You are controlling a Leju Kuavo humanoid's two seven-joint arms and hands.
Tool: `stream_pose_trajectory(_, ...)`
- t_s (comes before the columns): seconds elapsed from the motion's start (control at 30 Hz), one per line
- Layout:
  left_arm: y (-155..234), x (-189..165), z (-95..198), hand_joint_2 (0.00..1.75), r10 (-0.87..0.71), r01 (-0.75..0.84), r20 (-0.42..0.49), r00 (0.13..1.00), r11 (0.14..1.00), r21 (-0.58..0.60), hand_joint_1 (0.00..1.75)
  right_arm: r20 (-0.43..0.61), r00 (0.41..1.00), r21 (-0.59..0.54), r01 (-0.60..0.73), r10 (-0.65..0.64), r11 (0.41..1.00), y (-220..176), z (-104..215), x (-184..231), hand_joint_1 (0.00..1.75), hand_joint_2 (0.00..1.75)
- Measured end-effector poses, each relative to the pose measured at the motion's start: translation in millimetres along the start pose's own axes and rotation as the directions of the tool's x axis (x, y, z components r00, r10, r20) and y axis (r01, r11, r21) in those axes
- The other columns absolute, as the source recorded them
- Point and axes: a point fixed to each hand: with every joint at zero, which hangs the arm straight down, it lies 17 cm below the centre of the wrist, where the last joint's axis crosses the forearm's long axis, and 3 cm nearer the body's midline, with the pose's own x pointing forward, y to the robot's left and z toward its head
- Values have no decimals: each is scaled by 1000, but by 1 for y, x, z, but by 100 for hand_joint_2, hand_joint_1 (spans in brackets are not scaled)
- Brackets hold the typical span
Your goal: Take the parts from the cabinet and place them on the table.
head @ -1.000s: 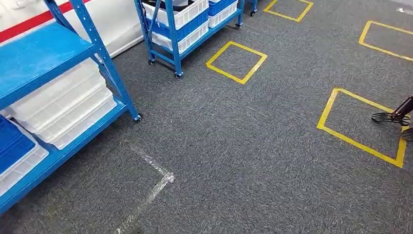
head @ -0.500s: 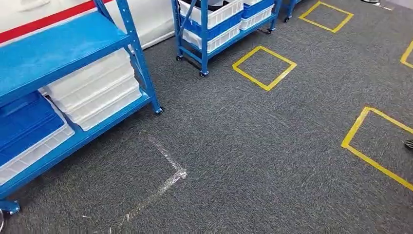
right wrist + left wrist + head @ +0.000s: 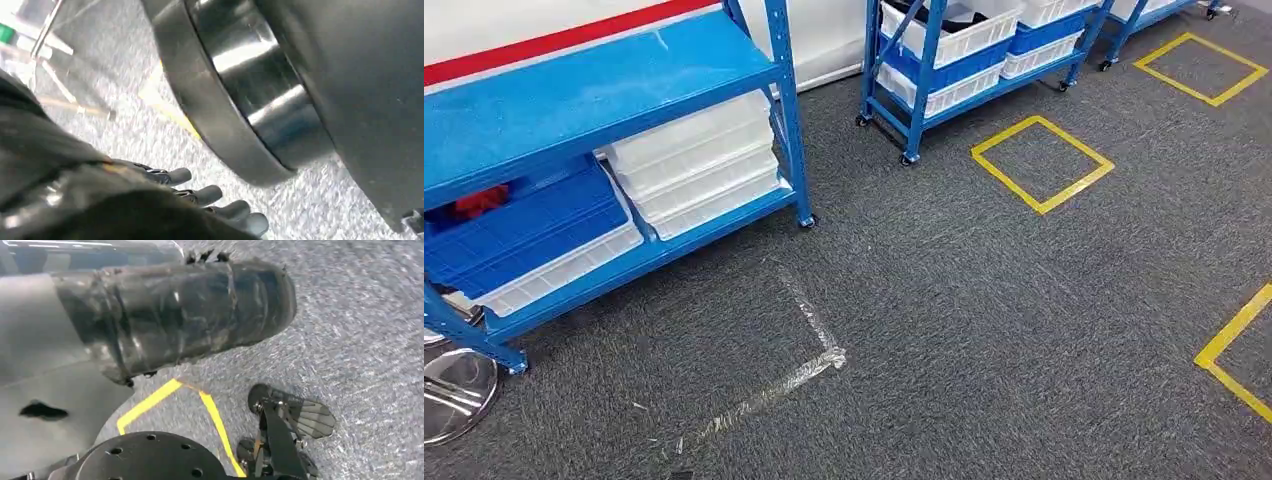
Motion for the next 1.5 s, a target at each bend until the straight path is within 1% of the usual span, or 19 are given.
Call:
stream_pose_trajectory(0.17, -2, -8, 0, 0, -20, 19, -27, 999, 999, -27, 0, 12, 1000, -27, 16, -16, 999, -5, -1, 5, 0, 0)
stream_pose_trajectory(0.37, -3, -4, 0, 0, -39, 38, -8, 999, 999, -37, 0, 10, 1000, -40, 27, -26, 999, -5, -1, 4, 0, 0)
stream_pose_trajectory(0.5, -7, 2, 0, 0, -57, 58, 14, 998, 996, -64, 0, 16, 999, -52, 30, -29, 998, -6, -1, 7, 0, 0)
stream_pose_trajectory(0.63, -9, -4, 0, 0, -70, 70, -1, 998, 994, -87, 0, 22, 999, -75, 44, -43, 996, -11, -2, 12, 0, 0)
stream_pose_trajectory(0.8, -9, 0, 0, 0, -84, 84, 4, 996, 992, -90, 0, 19, 997, -93, 71, -69, 993, -12, -2, 10, 0, 0)
stream_pose_trajectory(0.9, -9, 0, 0, 0, -84, 84, 4, 996, 992, -89, 0, 16, 998, -88, 59, -58, 994, -11, -2, 9, 0, 0)
stream_pose_trajectory(1.03, -7, 3, 0, 0, -72, 74, 20, 997, 994, -77, 0, 7, 1000, -83, 5, -4, 997, -10, -2, 9, 0, 0)
stream_pose_trajectory(1.27, -4, 4, -1, 0, -64, 65, 29, 998, 996, -67, 0, -2, 1000, -75, -18, 18, 997, -6, -2, 7, 0, 0)
stream_pose_trajectory(1.37, -5, 4, -1, 0, -55, 56, 24, 998, 996, -72, 0, -10, 1000, -58, -12, 12, 998, -3, -1, 5, 0, 0)
stream_pose_trajectory(1.43, -5, -2, -1, 0, -53, 54, 14, 999, 996, -76, 0, -49, 999, -13, 17, -18, 1000, 5, 0, 1, 0, 0)
stream_pose_trajectory(1.5, -5, 0, -1, 0, -52, 53, 16, 998, 996, -77, 0, -76, 996, 8, 40, -39, 999, 9, 1, -2, 0, 0)
